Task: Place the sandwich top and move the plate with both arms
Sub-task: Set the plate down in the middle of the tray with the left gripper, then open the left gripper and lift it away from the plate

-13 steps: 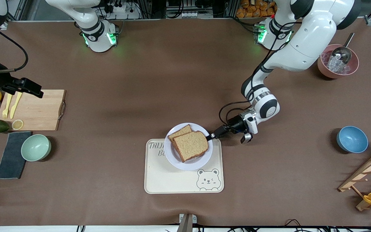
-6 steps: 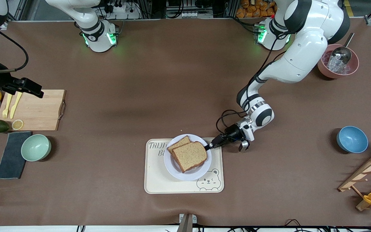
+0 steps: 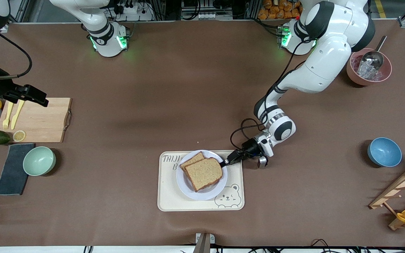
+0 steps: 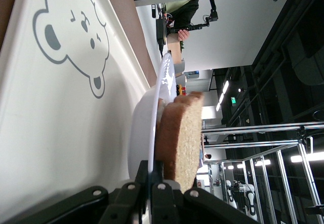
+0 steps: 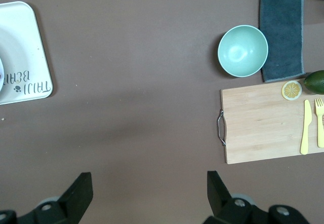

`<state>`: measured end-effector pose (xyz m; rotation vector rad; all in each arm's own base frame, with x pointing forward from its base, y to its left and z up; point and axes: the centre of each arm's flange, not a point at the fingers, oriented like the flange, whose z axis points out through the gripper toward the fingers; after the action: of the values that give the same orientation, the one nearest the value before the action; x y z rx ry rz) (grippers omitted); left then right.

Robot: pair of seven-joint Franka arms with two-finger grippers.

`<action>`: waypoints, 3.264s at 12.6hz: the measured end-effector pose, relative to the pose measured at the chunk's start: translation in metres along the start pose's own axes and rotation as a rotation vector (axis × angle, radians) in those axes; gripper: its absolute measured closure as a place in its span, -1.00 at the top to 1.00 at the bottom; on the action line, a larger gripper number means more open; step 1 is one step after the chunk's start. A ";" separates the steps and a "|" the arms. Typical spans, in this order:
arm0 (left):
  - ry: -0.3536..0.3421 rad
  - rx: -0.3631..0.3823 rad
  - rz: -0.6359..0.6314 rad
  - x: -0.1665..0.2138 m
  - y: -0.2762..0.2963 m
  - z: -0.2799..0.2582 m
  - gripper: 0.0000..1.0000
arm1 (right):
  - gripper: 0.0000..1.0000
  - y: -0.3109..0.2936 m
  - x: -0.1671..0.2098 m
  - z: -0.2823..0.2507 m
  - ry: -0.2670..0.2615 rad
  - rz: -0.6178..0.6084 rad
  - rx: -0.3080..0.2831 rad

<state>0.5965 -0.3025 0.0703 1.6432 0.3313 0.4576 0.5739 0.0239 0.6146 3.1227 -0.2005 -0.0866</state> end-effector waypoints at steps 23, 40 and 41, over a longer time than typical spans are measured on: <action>0.077 -0.053 -0.029 0.019 0.042 -0.007 1.00 | 1.00 0.007 0.001 0.000 0.000 0.013 0.000; 0.283 0.510 0.115 0.084 0.144 -0.077 1.00 | 1.00 0.018 0.002 0.003 -0.015 0.030 -0.002; 0.304 0.564 0.122 0.085 0.155 -0.085 1.00 | 1.00 0.018 0.002 0.004 -0.016 0.030 -0.002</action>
<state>0.6226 -0.2073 0.2401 2.1512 0.6305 0.7589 0.5731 0.0063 0.6108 3.1167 -0.2475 -0.1112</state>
